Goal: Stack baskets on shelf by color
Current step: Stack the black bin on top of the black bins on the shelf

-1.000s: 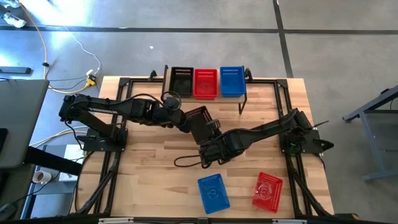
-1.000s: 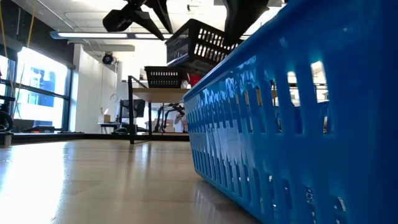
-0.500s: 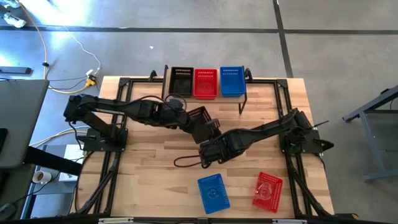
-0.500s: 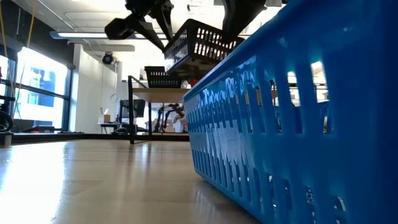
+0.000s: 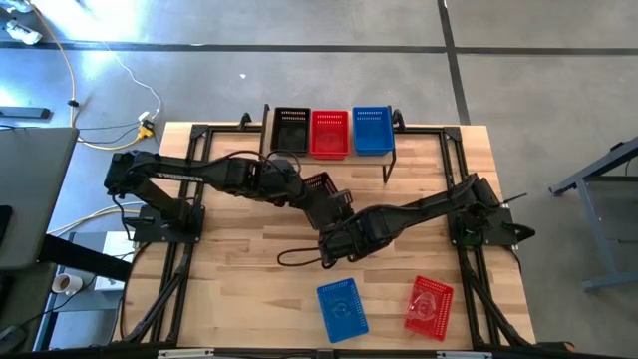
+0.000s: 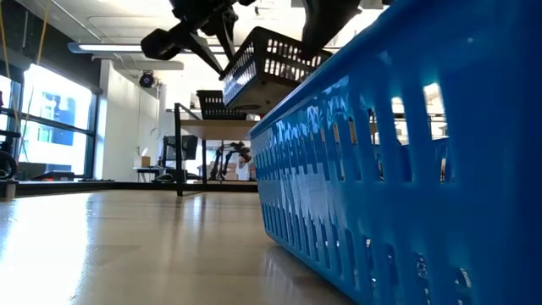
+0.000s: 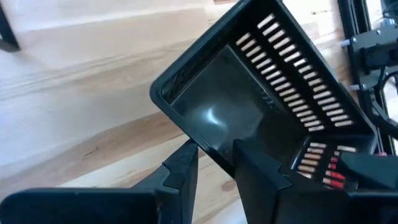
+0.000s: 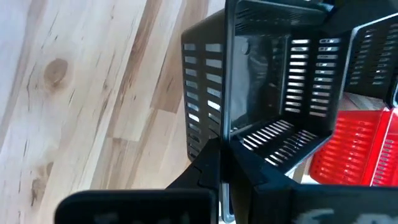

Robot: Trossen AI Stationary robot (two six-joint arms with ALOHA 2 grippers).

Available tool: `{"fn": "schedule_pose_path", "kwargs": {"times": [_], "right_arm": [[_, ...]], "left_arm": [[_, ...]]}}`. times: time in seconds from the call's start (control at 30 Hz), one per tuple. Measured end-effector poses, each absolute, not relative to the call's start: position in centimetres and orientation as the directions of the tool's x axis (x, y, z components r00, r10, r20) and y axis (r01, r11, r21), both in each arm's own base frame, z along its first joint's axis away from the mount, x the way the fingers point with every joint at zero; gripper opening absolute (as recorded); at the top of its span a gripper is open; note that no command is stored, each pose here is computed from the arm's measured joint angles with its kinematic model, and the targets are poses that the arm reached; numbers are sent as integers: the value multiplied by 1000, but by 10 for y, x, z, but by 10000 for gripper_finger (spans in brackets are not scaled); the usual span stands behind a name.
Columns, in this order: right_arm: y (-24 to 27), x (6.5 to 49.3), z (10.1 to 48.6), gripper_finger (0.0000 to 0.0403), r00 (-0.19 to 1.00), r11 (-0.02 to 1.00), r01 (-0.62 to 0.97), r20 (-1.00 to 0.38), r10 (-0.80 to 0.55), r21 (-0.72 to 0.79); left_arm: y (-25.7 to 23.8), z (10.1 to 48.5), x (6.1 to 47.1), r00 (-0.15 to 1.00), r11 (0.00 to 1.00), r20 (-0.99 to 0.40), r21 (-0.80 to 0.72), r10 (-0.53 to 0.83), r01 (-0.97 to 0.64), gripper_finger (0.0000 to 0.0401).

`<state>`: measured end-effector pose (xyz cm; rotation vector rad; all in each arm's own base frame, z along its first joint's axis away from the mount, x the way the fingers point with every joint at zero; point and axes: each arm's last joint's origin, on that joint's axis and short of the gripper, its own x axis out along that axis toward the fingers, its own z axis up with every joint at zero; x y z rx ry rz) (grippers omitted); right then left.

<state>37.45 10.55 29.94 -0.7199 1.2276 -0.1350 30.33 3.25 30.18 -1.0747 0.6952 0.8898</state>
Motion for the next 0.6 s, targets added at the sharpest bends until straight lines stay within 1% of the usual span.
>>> {"fn": "schedule_pose_path", "kwargs": {"times": [0.1,0.3,0.4,0.53,0.6], "right_arm": [[105,377,300,0,378,769,-257,-793,-477,-585],[104,378,302,0,397,700,-291,-748,-532,-652],[104,379,303,0,407,676,-308,-735,-542,-669],[104,383,304,0,434,633,-321,-704,-562,-704],[104,383,304,0,434,633,-323,-705,-561,-703]], "left_arm": [[37,302,303,480,176,-839,-448,256,-877,90],[50,301,300,477,93,-854,-469,206,-878,90],[55,301,299,483,35,-858,-485,175,-874,90],[61,301,298,483,17,-859,-487,174,-873,90],[63,301,298,481,29,-858,-484,178,-874,90]]}}
